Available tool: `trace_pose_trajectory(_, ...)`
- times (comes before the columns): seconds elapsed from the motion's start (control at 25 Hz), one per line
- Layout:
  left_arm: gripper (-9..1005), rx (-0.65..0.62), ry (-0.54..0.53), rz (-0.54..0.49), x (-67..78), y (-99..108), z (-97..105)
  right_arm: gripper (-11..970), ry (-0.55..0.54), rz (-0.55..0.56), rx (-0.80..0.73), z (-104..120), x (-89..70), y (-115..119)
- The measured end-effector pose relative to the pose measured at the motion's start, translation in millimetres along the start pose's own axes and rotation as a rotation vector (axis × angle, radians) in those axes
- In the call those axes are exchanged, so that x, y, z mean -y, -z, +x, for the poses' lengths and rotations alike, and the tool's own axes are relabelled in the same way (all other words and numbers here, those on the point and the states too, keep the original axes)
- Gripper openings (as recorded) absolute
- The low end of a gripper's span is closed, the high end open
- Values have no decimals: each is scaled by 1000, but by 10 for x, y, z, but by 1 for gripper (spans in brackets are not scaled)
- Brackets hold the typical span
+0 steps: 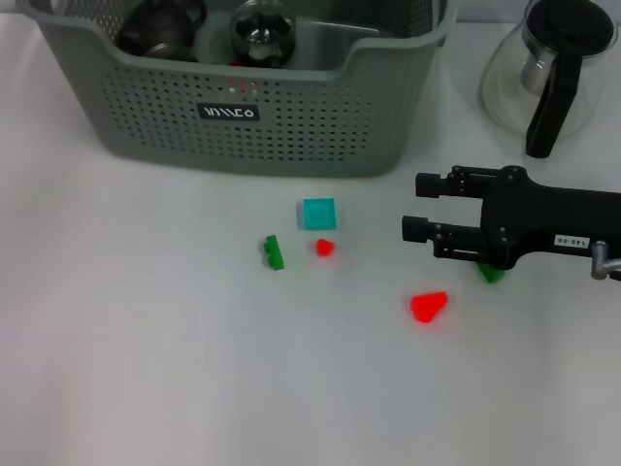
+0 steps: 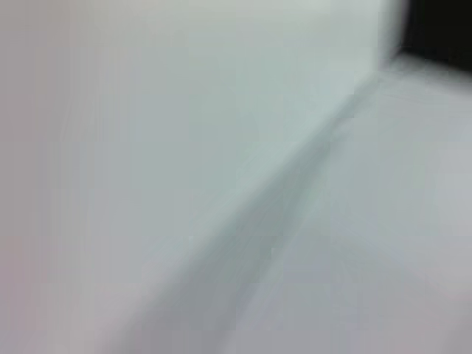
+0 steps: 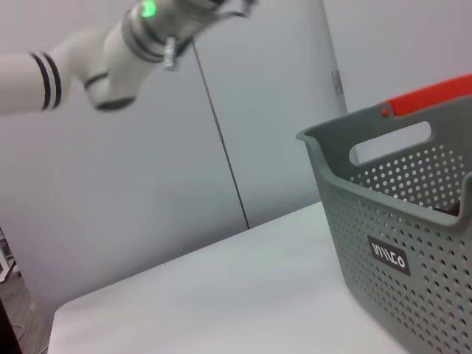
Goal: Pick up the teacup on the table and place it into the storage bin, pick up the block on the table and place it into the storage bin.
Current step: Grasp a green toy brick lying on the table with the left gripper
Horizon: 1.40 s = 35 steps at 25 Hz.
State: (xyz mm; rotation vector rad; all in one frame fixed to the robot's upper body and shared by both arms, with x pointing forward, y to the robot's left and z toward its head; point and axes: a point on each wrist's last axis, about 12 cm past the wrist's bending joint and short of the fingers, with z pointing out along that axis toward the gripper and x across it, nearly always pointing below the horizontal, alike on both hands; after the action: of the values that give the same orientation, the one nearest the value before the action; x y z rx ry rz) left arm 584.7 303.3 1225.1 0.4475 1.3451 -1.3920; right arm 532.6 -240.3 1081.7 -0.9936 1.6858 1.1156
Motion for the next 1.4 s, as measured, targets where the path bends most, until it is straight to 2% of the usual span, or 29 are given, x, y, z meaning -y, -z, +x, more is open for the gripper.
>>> trace_pose_trajectory(0.08,780,7,-25,98,88,110,25,675,-2,0,1,0,-1,-1)
trace_pose_trajectory(0.12,787,-15,-44,124,123,146,43,675,-3,1,1,0,1,2)
trace_pose_trajectory(0.2,800,-116,-85,147,181,175,112,675,-4,3,1,-4,5,4)
trace_pose_trajectory(0.4,813,-544,-125,74,215,129,497,675,-5,4,1,-11,13,7)
trace_pose_trajectory(0.56,812,-804,-123,26,205,19,711,675,-7,6,0,-1,9,15)
trace_pose_trajectory(0.72,812,-1079,-122,-57,187,-184,897,675,-9,7,-1,6,8,25)
trace_pose_trajectory(0.84,811,-1255,-183,-121,192,-390,1082,674,-9,8,-2,8,8,26)
trace_pose_trajectory(1.04,811,-1378,-296,-146,205,-662,1291,674,-9,8,-1,9,6,19)
trace_pose_trajectory(1.4,810,-1416,-417,-239,99,-901,1435,674,-10,8,0,9,6,18)
